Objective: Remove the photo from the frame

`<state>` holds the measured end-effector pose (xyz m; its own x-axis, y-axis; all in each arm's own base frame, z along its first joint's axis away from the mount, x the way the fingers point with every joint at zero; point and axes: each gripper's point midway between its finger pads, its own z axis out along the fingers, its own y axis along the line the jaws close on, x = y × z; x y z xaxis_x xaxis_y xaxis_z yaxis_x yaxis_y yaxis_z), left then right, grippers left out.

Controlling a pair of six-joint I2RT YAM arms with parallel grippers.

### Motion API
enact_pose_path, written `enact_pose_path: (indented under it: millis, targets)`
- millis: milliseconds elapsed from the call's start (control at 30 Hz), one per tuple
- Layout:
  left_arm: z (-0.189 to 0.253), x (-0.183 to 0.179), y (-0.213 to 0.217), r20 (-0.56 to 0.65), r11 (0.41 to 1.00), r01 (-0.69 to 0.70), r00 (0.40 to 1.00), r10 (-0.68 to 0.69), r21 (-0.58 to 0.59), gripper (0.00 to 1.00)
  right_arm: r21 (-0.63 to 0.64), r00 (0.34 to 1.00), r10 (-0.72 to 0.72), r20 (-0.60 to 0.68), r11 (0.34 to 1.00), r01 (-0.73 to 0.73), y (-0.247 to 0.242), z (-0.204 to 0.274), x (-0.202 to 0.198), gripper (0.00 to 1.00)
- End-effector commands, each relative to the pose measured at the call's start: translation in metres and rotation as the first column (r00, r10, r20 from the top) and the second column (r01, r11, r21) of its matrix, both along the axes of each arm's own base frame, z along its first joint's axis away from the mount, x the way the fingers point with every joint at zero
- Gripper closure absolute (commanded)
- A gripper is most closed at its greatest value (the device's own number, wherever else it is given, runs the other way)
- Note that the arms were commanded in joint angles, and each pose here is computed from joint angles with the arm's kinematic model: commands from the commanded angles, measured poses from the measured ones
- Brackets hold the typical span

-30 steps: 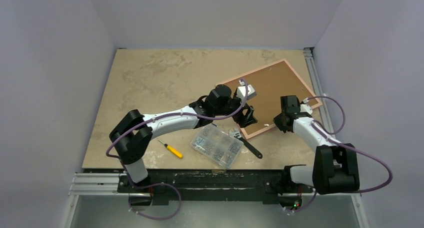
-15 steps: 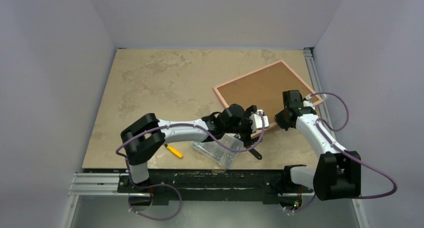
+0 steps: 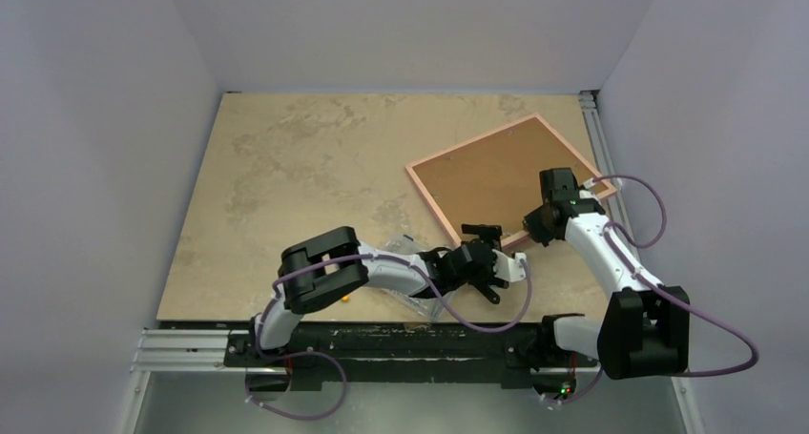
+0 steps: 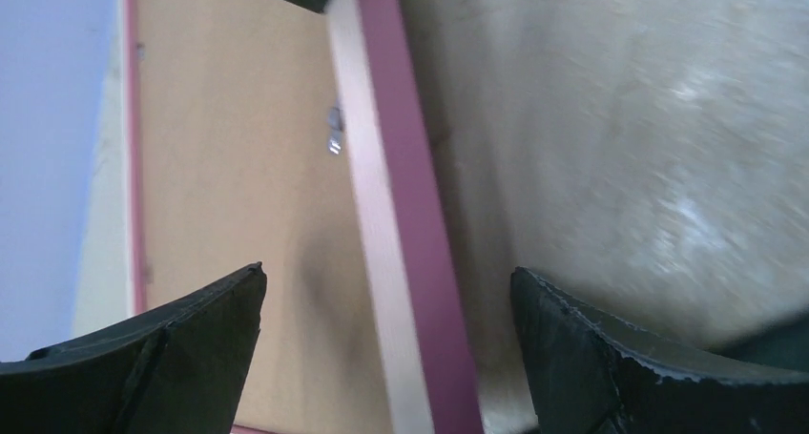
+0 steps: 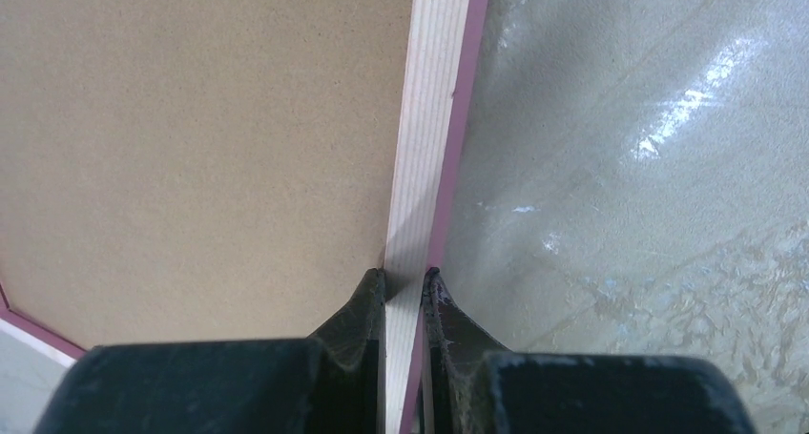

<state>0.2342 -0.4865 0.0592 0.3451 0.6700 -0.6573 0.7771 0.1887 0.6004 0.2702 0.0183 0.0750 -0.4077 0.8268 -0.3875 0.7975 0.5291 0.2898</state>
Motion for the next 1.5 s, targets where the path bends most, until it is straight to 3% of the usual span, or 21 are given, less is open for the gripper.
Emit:
enact_pose_path:
  millis: [0,200,433,567,600,700,767,833,867,1033,1333,1467]
  targets:
    - [0.036,0.033,-0.01,0.237,0.991,-0.132,0.962,0.135,-0.03,0.04,0.06,0.995,-0.006,0.102,0.998,-0.001,0.011,0.031,0.022,1.0]
    - [0.037,0.039,-0.015,0.36,0.981,-0.191,0.914,0.186,-0.022,0.15,0.05,0.995,-0.014,0.095,0.999,0.009,0.008,0.03,0.017,1.0]
    - [0.045,0.044,-0.012,0.352,0.968,-0.249,0.905,0.24,-0.018,0.57,0.035,0.994,0.006,0.113,0.999,-0.01,0.007,0.036,0.016,1.0]
    - [0.056,0.041,-0.009,0.315,0.966,-0.259,0.915,0.251,-0.018,0.81,-0.018,0.978,0.131,0.162,0.991,-0.13,0.009,0.048,0.02,1.0]
    - [0.059,0.041,-0.007,0.305,0.965,-0.263,0.918,0.253,-0.007,0.85,-0.045,0.97,0.171,0.174,0.985,-0.165,0.008,0.052,0.021,0.93]
    - [0.066,0.037,-0.004,0.257,0.965,-0.264,0.933,0.252,0.011,1.0,-0.139,0.915,0.334,0.227,0.941,-0.309,0.01,0.078,0.021,0.51]
    - [0.076,0.033,-0.001,0.223,0.966,-0.259,0.941,0.253,-0.004,1.0,-0.231,0.888,0.386,0.251,0.915,-0.332,0.001,0.101,0.015,0.26]
    - [0.081,0.03,0.002,0.191,0.967,-0.256,0.949,0.25,0.008,1.0,-0.258,0.877,0.396,0.271,0.908,-0.33,-0.002,0.113,0.007,0.08]
    - [0.085,0.029,0.003,0.178,0.968,-0.252,0.953,0.246,0.009,1.0,-0.276,0.878,0.397,0.267,0.905,-0.325,-0.006,0.116,0.003,0.04]
    - [0.097,0.018,0.009,0.108,0.974,-0.226,0.969,0.223,0.011,1.0,-0.243,0.89,0.352,0.288,0.926,-0.288,-0.006,0.121,-0.007,0.01]
    - [0.108,0.011,0.018,0.013,0.986,-0.168,0.986,0.167,0.019,1.0,-0.019,0.842,0.218,0.493,0.971,-0.24,-0.007,0.117,0.036,0.02]
    - [0.115,0.013,0.018,-0.032,0.986,-0.169,0.985,0.169,0.001,1.0,0.053,0.86,0.183,0.477,0.97,-0.236,-0.012,0.098,0.052,0.03]
